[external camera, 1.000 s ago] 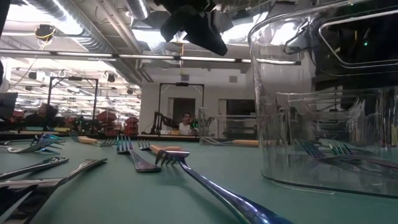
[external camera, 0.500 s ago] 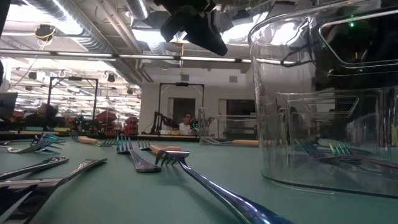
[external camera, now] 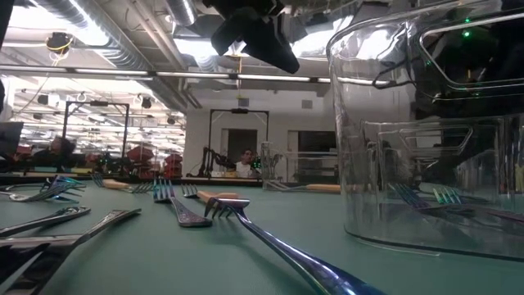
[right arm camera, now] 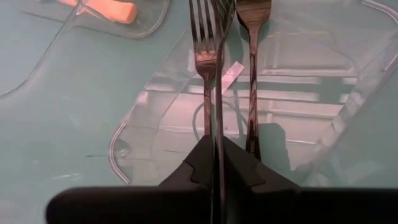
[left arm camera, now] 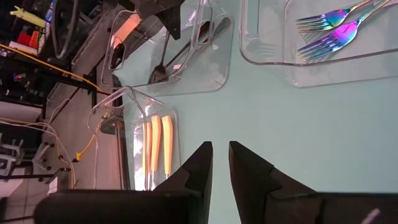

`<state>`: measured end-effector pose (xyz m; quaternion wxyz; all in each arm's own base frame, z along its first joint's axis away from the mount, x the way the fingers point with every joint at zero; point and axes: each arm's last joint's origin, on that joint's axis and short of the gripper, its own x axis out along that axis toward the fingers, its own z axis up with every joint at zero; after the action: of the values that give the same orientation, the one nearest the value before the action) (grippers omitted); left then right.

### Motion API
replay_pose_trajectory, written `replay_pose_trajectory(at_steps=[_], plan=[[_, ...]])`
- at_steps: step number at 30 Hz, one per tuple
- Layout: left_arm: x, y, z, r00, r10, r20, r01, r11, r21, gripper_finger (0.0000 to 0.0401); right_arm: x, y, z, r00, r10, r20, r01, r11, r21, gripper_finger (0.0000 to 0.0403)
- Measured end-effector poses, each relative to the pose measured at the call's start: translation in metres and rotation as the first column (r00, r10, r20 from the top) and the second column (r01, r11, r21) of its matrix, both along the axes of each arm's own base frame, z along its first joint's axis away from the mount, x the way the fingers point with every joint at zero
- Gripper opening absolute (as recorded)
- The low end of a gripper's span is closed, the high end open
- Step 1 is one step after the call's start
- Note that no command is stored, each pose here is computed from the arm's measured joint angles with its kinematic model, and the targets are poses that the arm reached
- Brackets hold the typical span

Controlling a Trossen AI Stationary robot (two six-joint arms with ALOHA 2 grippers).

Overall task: Sort silverware by color (type)
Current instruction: Put the black fork into the center transparent bin, then put the orange fork into the top transparent bin

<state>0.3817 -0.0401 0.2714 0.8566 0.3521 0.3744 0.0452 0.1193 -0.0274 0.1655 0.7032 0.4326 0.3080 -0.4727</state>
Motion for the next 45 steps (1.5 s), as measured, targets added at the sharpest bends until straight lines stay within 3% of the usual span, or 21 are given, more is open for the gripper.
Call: replay_pose_trajectory(at_steps=[10,27,35,45], plan=[[0.0,0.0,0.0,1.0,0.001,0.0,-0.001,1.0,-0.001,0.0047,0.0,0.0,0.0,1.0,0.0,0.001,0.0,1.0,-0.001,0.0054],[0.0,0.0,0.0,1.0,0.004,0.002,-0.004,1.0,-0.005,0.0047,0.0,0.0,0.0,1.0,0.0,-0.002,0.0,1.0,0.0,0.0056],[0.0,0.003,-0.001,0.996,0.083,0.033,-0.08,0.993,-0.087,0.0047,0.0,0.0,-0.001,1.0,0.0,-0.003,0.0,1.0,0.001,0.0056],[-0.006,0.011,-0.007,0.971,0.24,-0.008,-0.236,0.948,-0.213,0.0047,0.0,0.0,-0.001,1.0,0.001,-0.003,-0.001,1.0,0.001,0.0056]])
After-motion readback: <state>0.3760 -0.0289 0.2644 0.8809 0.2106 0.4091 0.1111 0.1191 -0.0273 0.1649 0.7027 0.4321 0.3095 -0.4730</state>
